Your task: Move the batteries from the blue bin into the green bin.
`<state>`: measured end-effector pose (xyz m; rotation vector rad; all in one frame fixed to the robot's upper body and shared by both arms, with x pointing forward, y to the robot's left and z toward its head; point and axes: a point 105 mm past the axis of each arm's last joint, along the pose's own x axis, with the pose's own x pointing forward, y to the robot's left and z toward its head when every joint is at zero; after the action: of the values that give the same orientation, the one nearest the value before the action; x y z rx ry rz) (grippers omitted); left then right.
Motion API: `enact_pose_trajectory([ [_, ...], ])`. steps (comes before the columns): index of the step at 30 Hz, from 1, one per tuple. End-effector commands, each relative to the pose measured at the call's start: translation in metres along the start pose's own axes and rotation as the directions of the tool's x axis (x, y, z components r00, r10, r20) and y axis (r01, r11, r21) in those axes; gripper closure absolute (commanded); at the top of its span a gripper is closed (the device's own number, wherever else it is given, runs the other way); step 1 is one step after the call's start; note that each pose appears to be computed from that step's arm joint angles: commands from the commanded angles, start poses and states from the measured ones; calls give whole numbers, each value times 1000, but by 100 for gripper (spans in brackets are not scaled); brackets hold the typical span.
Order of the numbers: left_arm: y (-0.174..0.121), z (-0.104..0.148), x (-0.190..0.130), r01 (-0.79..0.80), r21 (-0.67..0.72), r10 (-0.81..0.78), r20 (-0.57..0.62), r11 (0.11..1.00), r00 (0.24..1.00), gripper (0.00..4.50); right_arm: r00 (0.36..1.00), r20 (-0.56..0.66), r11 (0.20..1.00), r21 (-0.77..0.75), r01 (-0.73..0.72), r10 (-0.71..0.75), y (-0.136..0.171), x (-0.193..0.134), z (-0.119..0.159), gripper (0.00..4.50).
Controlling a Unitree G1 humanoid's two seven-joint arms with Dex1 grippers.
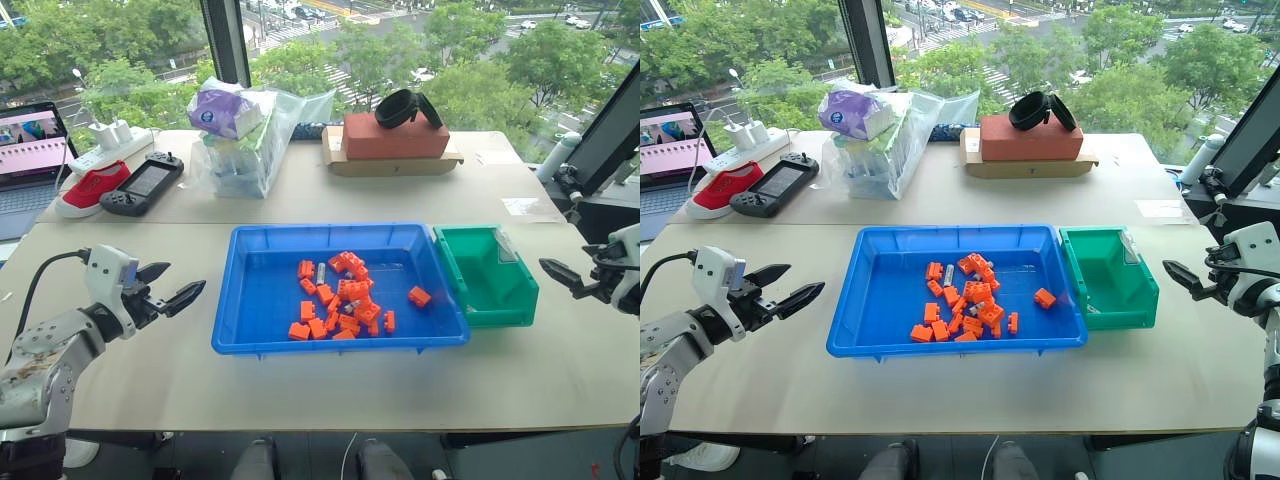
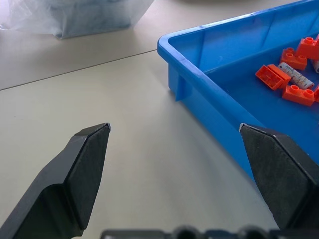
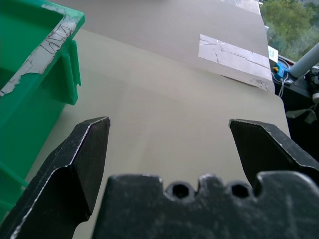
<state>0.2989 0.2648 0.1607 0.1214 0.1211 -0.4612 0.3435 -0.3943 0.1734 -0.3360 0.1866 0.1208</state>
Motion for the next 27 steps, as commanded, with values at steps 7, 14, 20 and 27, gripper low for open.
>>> enact_pose_trajectory([
  [7,-41,77,-1,403,151,-406,-6,903,914,0,958,127,959,-157,-237,257,25,-14,102,5],
  [14,-74,87,-8,587,179,-573,-127,789,809,0,806,-13,745,-374,-552,591,110,-22,149,5],
  [20,-76,83,-8,591,184,-567,-169,785,806,0,599,-123,498,-438,-748,792,187,-39,157,5],
  [27,-67,71,-9,529,217,-494,-194,821,847,0,551,-186,428,-450,-784,813,239,-23,153,5],
])
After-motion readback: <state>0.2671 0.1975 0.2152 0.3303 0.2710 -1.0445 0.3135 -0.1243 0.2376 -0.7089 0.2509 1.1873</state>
